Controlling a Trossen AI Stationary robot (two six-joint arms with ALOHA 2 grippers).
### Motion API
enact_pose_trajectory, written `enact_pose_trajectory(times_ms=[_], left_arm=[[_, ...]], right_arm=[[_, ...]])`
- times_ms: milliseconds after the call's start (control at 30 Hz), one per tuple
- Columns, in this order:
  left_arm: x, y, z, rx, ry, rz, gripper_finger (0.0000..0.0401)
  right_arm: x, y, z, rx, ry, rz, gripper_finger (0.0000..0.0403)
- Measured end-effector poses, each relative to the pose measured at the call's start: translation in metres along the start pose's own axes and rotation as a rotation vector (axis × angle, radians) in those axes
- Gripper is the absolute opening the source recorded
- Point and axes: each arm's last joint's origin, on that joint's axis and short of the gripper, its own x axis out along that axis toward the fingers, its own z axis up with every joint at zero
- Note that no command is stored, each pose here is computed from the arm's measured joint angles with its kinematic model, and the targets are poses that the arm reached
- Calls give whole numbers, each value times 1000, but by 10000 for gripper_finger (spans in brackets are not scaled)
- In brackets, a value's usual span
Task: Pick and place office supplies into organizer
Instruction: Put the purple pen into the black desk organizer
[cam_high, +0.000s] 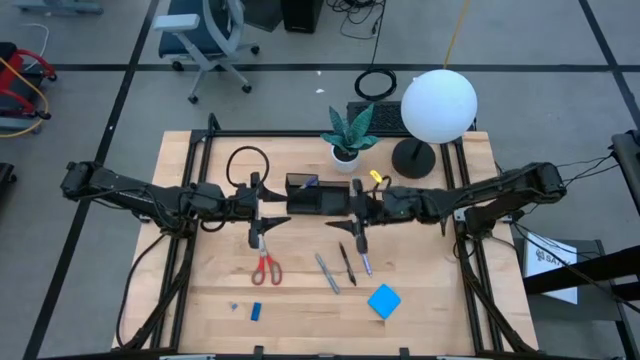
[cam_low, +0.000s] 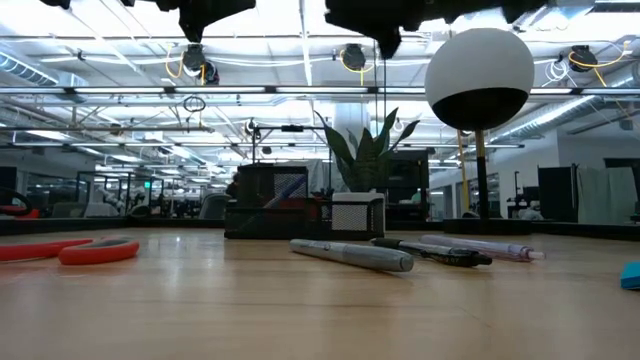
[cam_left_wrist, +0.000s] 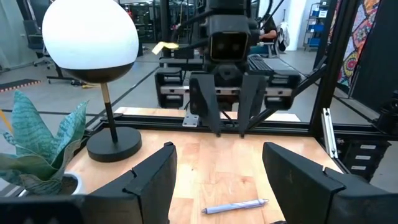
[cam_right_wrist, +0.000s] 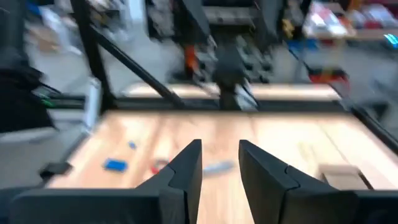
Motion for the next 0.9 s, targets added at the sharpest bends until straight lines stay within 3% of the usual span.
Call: enact_pose_trajectory(times_ms=[200,467,667,900], left_arm=[[0,0,0,5,-1,1,246],[-1,0,1,11,-7,2,246],[-1,0,2,30,-9,6,246],[-1,0,4,30,-16,7,246]], right_arm=[[-8,32,25,-4,198,-189,100],[-28,50,56,175,324,-278,100],[-32,52,47,268,439,-333,100],[-16,54,21,360,684,-434,100]])
